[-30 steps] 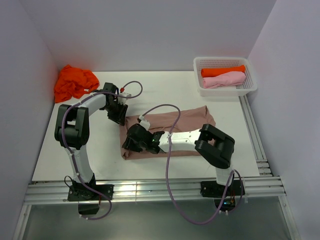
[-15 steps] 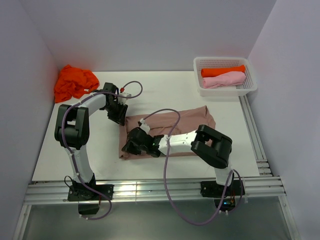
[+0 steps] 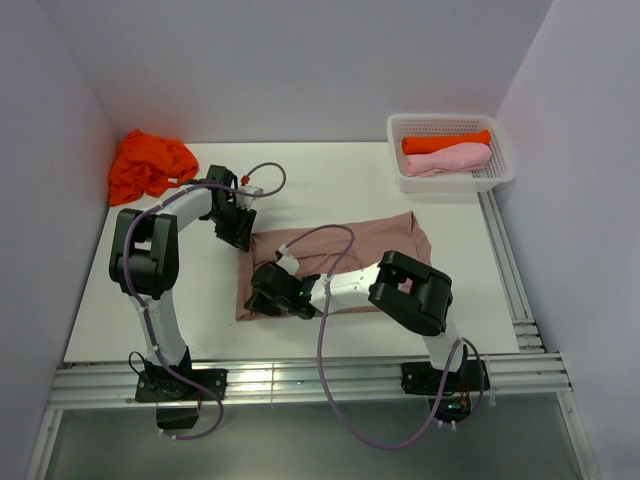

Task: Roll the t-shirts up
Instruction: Roll the tshirt

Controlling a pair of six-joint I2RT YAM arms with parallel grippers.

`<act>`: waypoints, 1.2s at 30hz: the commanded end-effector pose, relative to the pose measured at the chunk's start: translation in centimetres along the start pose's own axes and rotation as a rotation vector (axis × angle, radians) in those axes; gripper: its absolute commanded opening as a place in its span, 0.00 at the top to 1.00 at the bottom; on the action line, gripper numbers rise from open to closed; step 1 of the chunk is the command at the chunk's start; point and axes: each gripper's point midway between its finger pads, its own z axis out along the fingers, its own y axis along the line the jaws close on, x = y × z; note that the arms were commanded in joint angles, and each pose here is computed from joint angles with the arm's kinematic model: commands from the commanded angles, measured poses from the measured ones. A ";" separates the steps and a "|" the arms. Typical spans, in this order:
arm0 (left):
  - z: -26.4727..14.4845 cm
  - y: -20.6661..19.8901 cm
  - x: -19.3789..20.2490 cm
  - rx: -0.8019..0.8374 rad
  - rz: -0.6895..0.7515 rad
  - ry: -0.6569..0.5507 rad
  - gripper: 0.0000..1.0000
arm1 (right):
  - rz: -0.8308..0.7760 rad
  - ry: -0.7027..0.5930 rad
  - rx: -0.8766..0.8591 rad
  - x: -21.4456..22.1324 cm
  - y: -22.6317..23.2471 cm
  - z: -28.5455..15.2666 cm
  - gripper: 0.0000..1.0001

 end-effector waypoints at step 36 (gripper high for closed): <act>0.8 1.1 -0.1 -0.047 0.049 0.015 0.58 | -0.118 -0.008 0.129 2.6 -0.9 -2.4 0.82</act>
